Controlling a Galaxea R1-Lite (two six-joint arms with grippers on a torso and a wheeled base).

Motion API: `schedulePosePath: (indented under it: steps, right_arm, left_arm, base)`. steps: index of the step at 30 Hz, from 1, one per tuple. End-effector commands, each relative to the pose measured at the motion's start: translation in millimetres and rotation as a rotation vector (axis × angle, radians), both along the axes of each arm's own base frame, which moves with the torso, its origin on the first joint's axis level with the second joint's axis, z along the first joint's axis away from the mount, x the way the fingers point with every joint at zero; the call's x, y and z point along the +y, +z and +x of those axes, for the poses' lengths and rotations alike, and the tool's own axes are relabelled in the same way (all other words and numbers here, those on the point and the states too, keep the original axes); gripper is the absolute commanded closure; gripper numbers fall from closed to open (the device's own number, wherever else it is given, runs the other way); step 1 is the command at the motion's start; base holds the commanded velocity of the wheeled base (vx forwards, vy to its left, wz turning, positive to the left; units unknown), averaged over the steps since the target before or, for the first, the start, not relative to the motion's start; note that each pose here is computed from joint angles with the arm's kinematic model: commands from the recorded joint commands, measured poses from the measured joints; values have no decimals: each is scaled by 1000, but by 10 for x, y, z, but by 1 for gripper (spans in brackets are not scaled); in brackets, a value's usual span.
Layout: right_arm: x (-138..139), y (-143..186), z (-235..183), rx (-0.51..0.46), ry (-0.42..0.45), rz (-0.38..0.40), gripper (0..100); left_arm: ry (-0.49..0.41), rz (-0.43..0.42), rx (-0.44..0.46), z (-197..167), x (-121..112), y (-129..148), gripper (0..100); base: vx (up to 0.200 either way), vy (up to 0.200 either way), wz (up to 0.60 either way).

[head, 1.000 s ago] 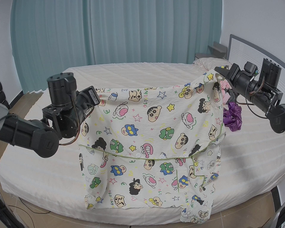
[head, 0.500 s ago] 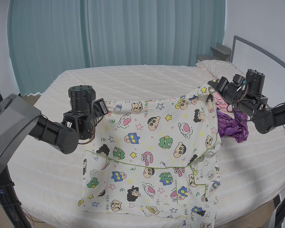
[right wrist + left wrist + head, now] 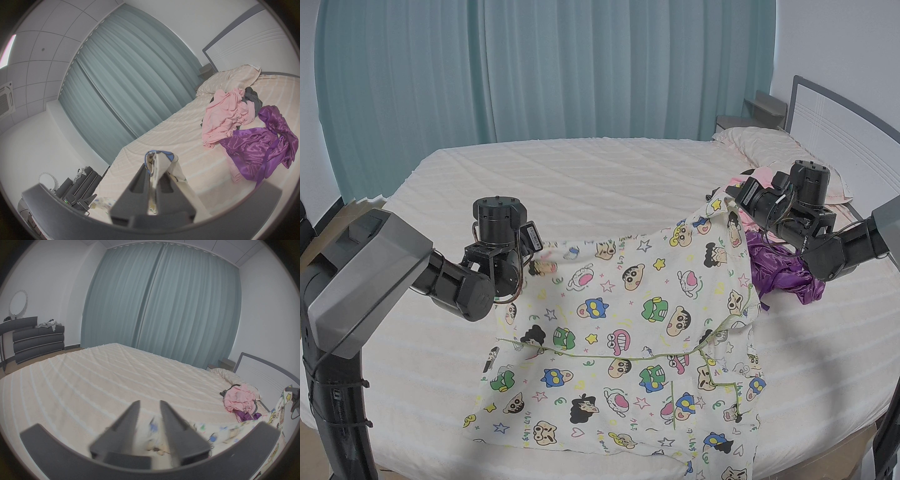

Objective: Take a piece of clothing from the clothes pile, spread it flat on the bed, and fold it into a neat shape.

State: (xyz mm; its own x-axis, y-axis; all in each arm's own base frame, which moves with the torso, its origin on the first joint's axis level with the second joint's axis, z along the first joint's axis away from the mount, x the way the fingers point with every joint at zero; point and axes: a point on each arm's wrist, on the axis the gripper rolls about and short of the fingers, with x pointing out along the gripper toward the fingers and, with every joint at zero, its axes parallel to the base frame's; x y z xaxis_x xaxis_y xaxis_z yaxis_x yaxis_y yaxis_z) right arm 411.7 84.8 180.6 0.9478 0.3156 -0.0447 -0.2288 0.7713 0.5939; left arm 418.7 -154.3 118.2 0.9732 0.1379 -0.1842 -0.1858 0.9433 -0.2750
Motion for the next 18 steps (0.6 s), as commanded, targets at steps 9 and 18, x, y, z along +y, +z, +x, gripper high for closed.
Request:
schedulePosePath:
  steps: [9,18]
  right_arm:
    - [83,-613,519,96,-59,35,0]
    - [-424,-786,425,187,-217,37,0]
  left_arm:
    - [57,-46,43,461,29,-418,0]
    - [81,-94,43,113,216,-63,0]
  base:
    - [0,0,0]
    - [0,0,0]
